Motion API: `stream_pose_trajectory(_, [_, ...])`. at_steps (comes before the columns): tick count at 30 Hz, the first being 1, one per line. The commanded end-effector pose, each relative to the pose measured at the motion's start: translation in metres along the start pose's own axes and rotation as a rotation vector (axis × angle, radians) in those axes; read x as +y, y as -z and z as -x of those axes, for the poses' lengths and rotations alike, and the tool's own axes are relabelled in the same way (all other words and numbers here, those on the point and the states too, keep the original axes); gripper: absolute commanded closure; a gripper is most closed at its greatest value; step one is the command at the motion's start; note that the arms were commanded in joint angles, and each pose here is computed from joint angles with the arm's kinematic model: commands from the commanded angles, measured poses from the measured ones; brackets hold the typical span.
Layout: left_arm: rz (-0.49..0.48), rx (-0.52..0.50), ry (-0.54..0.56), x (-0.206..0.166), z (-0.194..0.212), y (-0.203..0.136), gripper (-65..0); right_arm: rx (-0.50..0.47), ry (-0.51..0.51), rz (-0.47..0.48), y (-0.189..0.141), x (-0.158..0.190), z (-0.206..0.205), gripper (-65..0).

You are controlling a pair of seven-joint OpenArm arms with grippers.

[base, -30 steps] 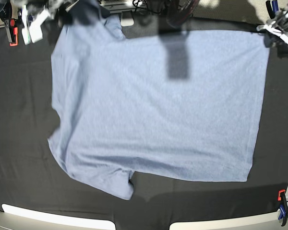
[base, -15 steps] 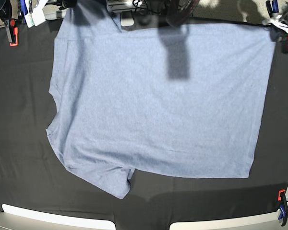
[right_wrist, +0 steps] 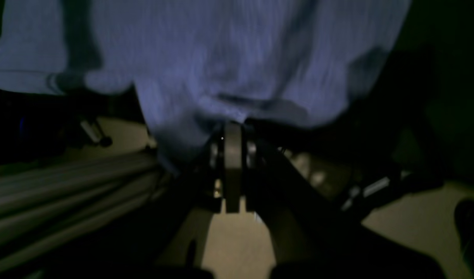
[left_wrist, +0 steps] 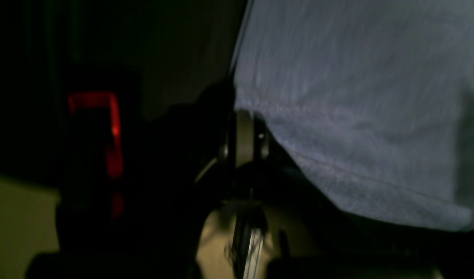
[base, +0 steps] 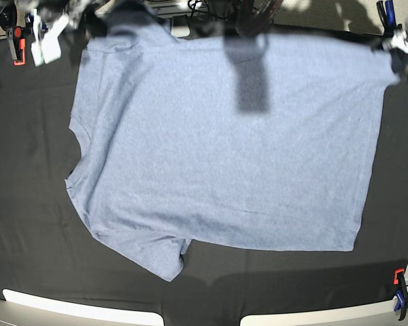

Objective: Layout the t-shirt on the table in an organized manner, then fold the t-shirt properly
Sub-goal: 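Drag the held shirt with both grippers and lower it flat on the table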

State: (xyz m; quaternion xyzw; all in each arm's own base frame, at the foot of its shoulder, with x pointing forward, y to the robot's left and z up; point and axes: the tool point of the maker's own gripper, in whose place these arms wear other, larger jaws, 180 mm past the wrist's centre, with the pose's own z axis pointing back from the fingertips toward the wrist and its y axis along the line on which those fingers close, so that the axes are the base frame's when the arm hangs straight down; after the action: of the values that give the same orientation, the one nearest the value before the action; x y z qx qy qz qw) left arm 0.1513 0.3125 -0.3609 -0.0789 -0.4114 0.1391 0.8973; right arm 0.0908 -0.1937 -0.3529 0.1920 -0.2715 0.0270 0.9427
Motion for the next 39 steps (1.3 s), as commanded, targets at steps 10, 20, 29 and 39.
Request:
stream_pose_trajectory(10, [0.014, -0.160, 0.070, -0.012, -0.052, 0.020, 0.0, -0.140, -0.220, 0.073, 0.012, -0.016, -0.075, 0.0])
stream_pose_trajectory(20, [0.057, -0.232, 0.082, -0.035, -0.076, 0.039, 0.0, -0.265, -0.285, 0.086, 0.018, -0.022, -0.130, 0.0])
stream_pose_trajectory(29, [0.046, -0.218, 0.128, -0.056, -0.073, 0.071, 0.0, -0.265, -0.340, 0.043, 0.058, -0.017, -0.155, 0.0])
stream_pose_trajectory(39, [0.030, -0.214, 0.006, -0.038, -0.073, 0.112, 0.0, -0.188, -0.354, 0.079, 0.106, -0.032, -0.167, 0.0])
